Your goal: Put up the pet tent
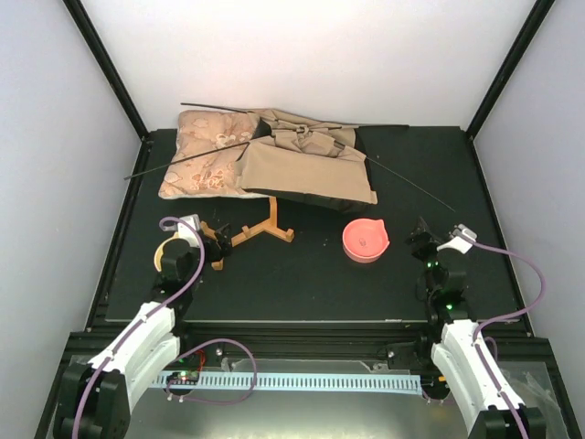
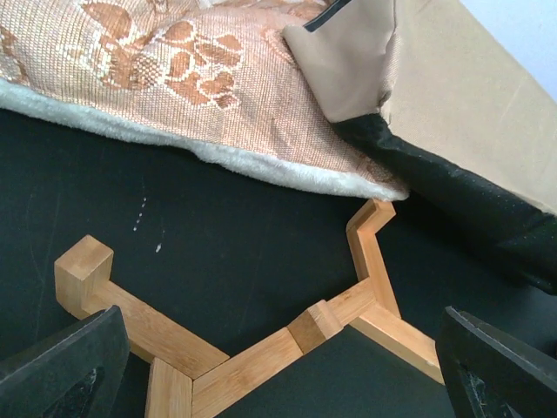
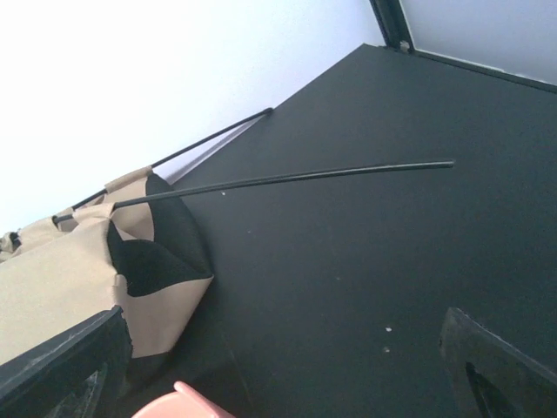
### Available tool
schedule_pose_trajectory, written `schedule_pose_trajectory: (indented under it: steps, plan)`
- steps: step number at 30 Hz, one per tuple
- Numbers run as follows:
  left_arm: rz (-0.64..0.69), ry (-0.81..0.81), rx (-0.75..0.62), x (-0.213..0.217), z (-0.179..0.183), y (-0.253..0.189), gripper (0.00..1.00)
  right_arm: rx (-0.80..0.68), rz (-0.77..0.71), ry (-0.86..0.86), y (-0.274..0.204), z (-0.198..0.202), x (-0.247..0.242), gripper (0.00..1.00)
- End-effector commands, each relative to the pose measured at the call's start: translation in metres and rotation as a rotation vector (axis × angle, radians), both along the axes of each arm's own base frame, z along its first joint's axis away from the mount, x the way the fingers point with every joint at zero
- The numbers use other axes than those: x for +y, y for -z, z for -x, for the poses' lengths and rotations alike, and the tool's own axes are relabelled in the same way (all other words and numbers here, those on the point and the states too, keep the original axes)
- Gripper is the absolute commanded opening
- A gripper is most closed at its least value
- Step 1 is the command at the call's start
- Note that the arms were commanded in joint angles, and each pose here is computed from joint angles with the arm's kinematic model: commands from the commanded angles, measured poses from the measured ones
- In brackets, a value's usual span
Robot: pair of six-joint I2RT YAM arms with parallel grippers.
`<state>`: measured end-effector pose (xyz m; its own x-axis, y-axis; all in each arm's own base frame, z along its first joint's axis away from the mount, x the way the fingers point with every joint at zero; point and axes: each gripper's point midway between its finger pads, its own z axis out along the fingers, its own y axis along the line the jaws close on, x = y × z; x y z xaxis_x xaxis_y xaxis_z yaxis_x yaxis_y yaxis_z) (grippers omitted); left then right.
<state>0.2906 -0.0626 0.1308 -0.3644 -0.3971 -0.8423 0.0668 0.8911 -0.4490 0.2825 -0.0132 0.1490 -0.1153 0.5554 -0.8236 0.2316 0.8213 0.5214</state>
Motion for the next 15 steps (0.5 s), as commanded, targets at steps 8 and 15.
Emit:
schedule_pose_trajectory:
  steps: [8,15]
  plan:
    - [0.051,0.163,-0.06,-0.03,-0.002,-0.023,0.99,0.133,-0.037,0.022,0.018,0.005,-0.001,1.0]
    - [0.119,0.421,-0.081,-0.073,0.006,-0.027,0.99,0.214,-0.013,-0.253,0.026,-0.006,0.043,1.0]
